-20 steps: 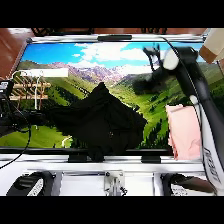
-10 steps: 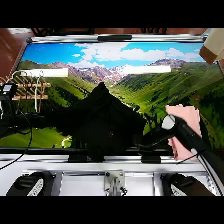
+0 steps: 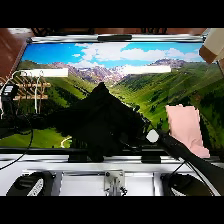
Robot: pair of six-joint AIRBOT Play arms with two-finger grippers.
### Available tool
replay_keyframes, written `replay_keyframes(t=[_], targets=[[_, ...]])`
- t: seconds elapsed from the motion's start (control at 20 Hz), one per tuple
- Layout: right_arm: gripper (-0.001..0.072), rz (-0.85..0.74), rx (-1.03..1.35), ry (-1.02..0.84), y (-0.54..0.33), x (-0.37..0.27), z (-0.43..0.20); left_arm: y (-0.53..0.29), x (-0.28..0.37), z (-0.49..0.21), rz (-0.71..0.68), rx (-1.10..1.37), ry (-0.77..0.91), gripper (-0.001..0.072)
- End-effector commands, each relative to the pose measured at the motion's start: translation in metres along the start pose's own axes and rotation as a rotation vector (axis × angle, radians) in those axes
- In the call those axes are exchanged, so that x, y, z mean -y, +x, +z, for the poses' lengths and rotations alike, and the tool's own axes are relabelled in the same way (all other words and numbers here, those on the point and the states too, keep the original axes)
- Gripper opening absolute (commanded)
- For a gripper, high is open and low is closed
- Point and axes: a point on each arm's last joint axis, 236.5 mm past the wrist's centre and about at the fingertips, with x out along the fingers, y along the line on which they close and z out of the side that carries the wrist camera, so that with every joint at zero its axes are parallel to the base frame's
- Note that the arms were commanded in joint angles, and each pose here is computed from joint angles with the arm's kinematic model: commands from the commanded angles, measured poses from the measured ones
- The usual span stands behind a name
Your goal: Fold the shirts.
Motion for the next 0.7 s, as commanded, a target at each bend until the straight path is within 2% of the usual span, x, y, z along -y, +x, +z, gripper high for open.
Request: replay_keyframes(t=[0.0,0.15,0.3,0.4,0.45,0.55,0.65], targets=[[0.0074,0.056,0.050,0.068,0.008,-0.014,0.010,0.000,0.000,0.000,0.001,0.001,0.000,0.0028],[0.0061,0.136,0.122,-0.171,-0.026,-0.051,0.029,-0.003,-0.005,0.012,0.022,0.043,0.014,0.0028],[0.0061,0.180,0.314,-0.574,-0.136,-0.110,0.050,-0.050,0.005,0.067,0.041,0.200,0.131,0.0028],[0.0061,0.221,0.650,-0.737,-0.262,-0.157,0.067,-0.131,0.015,0.130,0.099,0.418,0.211,0.0028],[0.0061,0.271,0.900,-0.798,-0.349,-0.182,0.064,-0.189,0.023,0.162,0.145,0.563,0.250,0.0028],[0.0061,0.419,1.357,-0.858,-0.510,-0.210,0.015,-0.311,0.048,0.201,0.195,0.872,0.302,0.0028],[0.0061,0.597,1.624,-0.865,-0.615,-0.211,-0.061,-0.420,0.075,0.207,0.180,1.149,0.285,0.0028]])
